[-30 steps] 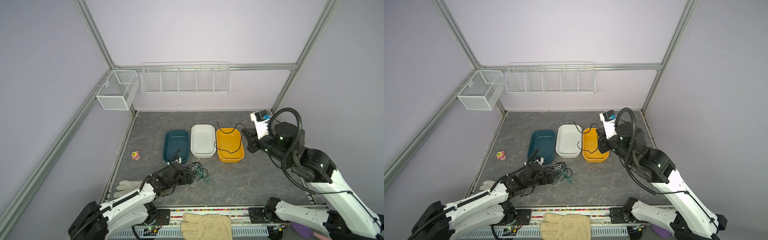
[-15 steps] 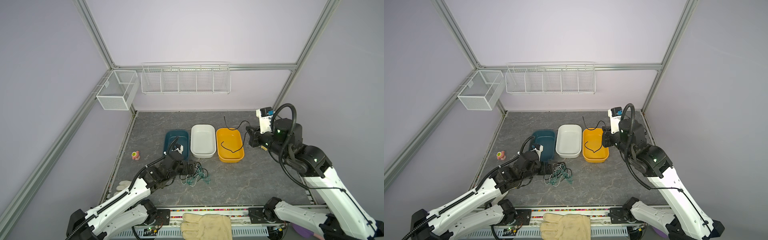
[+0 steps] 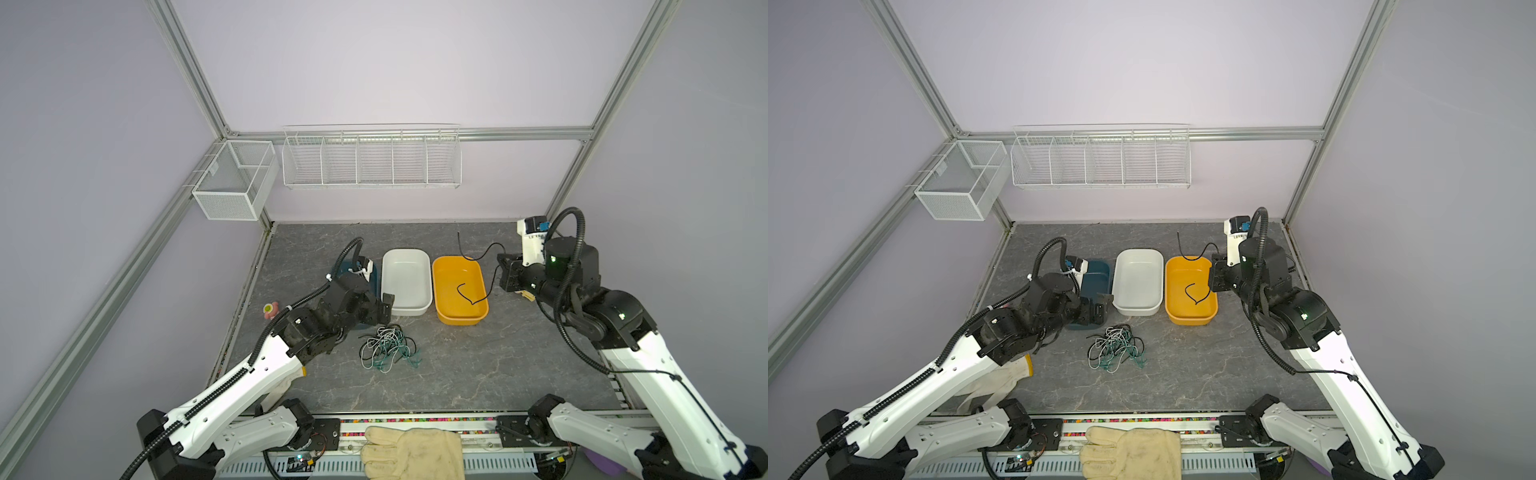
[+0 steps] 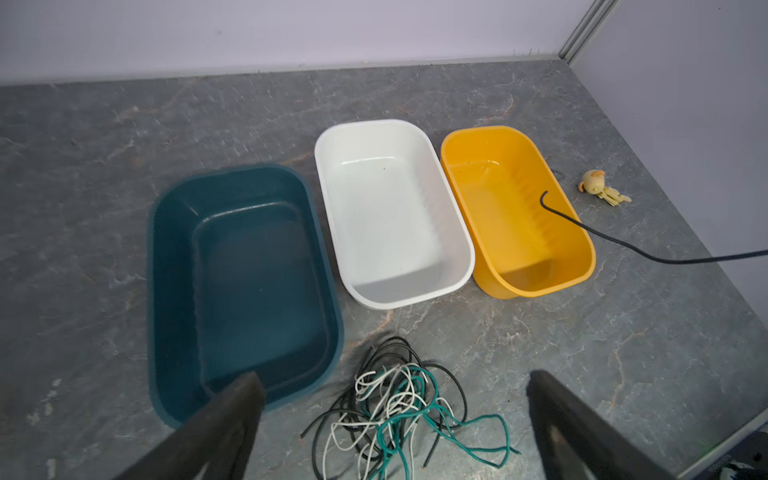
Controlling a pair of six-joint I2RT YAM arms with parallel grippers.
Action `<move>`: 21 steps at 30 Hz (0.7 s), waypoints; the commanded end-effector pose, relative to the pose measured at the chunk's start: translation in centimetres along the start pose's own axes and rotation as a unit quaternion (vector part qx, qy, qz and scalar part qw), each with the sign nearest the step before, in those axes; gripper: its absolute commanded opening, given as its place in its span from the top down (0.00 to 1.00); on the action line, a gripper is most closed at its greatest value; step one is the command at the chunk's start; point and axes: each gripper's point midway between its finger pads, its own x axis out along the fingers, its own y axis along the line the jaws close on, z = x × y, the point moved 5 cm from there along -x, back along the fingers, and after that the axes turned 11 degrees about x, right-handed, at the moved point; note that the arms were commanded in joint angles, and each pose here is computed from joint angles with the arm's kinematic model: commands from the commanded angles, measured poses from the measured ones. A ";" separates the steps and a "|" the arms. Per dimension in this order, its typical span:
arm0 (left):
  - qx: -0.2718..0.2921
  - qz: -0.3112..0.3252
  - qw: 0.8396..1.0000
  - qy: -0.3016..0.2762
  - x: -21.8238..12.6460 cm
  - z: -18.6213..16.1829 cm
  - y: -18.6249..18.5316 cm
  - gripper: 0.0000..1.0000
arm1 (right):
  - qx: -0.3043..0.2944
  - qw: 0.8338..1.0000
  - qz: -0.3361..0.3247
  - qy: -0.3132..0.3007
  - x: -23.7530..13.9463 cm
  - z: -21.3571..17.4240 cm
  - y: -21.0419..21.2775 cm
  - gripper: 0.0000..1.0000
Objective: Untangle the cables
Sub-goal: 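Carry the black cable over the white tub and release it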
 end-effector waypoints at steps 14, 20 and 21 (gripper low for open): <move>0.139 0.197 0.967 -0.080 0.8 -0.6 4.4 0.01 | 0.022 1.000 0.008 0.010 2.8 -0.1 -0.1 0.94; 0.130 0.199 0.965 -0.115 1.0 -2.7 4.8 0.01 | 0.024 0.999 0.046 0.016 3.1 0.9 1.5 0.94; 0.128 0.213 0.961 -0.121 0.6 -2.6 5.1 0.01 | 0.024 0.998 0.054 0.015 3.1 1.1 1.8 0.94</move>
